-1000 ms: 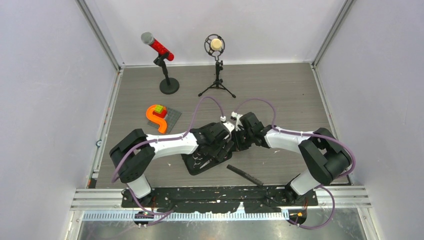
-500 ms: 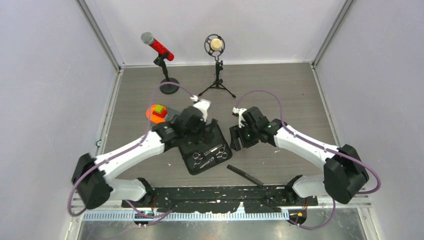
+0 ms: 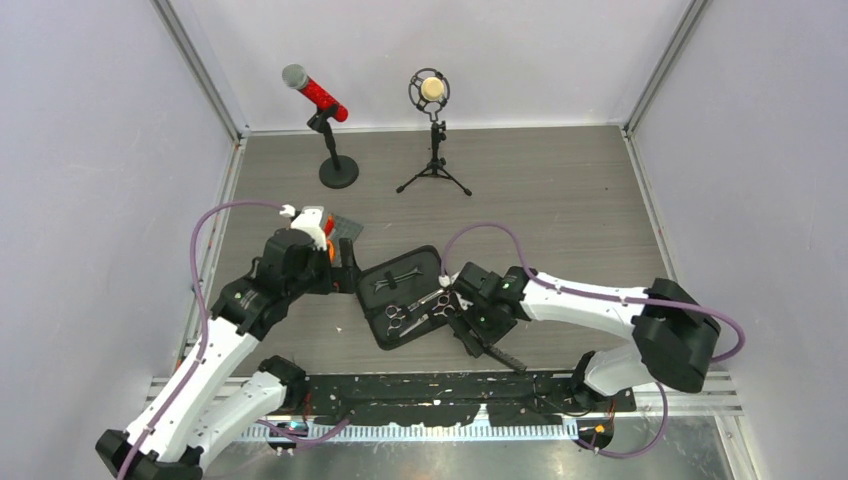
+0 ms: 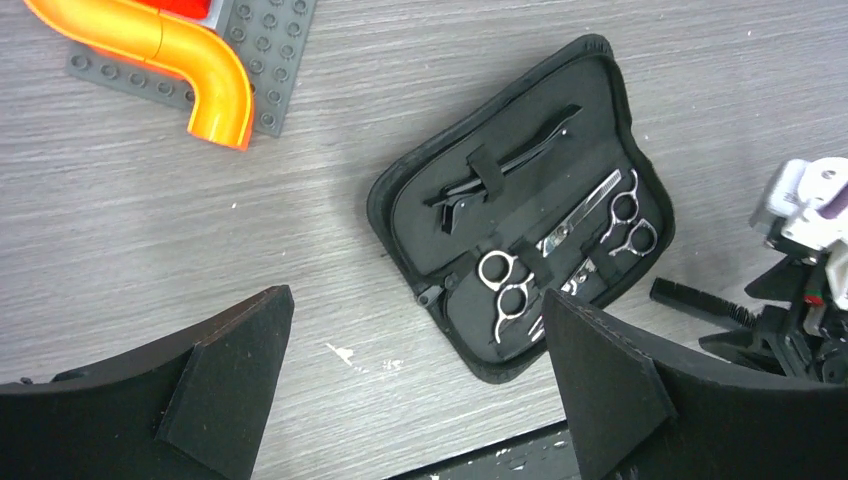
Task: Sort the hair-cutting tools
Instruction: Move the comb to the center of the board.
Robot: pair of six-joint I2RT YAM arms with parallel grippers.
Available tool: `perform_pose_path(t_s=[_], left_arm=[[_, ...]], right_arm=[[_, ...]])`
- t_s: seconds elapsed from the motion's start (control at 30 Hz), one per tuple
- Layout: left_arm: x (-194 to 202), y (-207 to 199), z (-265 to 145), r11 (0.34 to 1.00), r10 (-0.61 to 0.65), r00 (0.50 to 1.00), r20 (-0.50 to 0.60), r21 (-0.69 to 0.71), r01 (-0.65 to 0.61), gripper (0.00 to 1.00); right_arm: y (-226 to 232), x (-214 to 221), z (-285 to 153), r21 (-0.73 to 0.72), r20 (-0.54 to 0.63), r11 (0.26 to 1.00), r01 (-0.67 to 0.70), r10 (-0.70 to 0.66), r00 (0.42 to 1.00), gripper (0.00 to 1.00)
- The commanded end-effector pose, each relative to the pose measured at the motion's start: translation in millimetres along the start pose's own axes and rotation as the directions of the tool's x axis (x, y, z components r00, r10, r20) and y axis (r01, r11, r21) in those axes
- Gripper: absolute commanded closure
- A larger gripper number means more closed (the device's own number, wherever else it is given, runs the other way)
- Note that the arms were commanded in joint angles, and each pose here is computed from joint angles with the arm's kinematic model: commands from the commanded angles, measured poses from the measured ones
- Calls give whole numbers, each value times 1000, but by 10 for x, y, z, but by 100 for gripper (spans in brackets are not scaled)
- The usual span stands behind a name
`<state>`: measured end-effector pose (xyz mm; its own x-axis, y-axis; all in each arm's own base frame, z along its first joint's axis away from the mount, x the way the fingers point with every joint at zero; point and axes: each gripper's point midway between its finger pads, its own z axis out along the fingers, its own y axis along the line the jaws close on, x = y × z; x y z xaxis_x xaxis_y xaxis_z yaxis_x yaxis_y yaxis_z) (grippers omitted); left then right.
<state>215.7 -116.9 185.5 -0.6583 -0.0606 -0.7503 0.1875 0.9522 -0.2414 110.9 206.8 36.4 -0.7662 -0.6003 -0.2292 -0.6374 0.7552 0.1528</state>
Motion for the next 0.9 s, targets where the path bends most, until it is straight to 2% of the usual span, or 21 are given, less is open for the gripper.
perform_pose_path(t_s=[0.0,0.13,0.2,0.23,0.37,0.53,0.6,0.73,0.87], left_arm=[[164,71,-120,1000,10,1000,-30,8,-10,0],[214,129,-143,1000,22,1000,-21,-5,-22,0],[232,136,-140,1000,25,999,-23,-6,-25,0],[240,138,-135,1000,26,999,-25,-5,-26,0],[263,144,-112,1000,30,999,-33,-7,-30,0],[280,134,-88,1000,28,999,-36,0,-28,1],[285,111,-77,1000,20,999,-37,11,-20,2],[317,11,-31,998,-16,999,-49,59,19,4],[454,-98,66,992,-57,992,-111,109,69,5]], right_arm=[[1,-10,121,47,-18,999,-2,3,1000,30],[-21,14,283,69,-37,997,-18,21,999,35],[-98,33,345,112,-42,993,-37,42,998,42],[-154,49,373,138,-49,989,-48,56,997,49],[-371,52,391,227,-37,968,-108,119,992,62],[-702,-74,300,294,52,928,-229,223,973,84],[-870,-173,235,307,99,908,-286,268,958,89],[-1074,-368,129,311,170,886,-345,305,937,94],[-1143,-548,45,280,221,887,-366,311,924,95]])
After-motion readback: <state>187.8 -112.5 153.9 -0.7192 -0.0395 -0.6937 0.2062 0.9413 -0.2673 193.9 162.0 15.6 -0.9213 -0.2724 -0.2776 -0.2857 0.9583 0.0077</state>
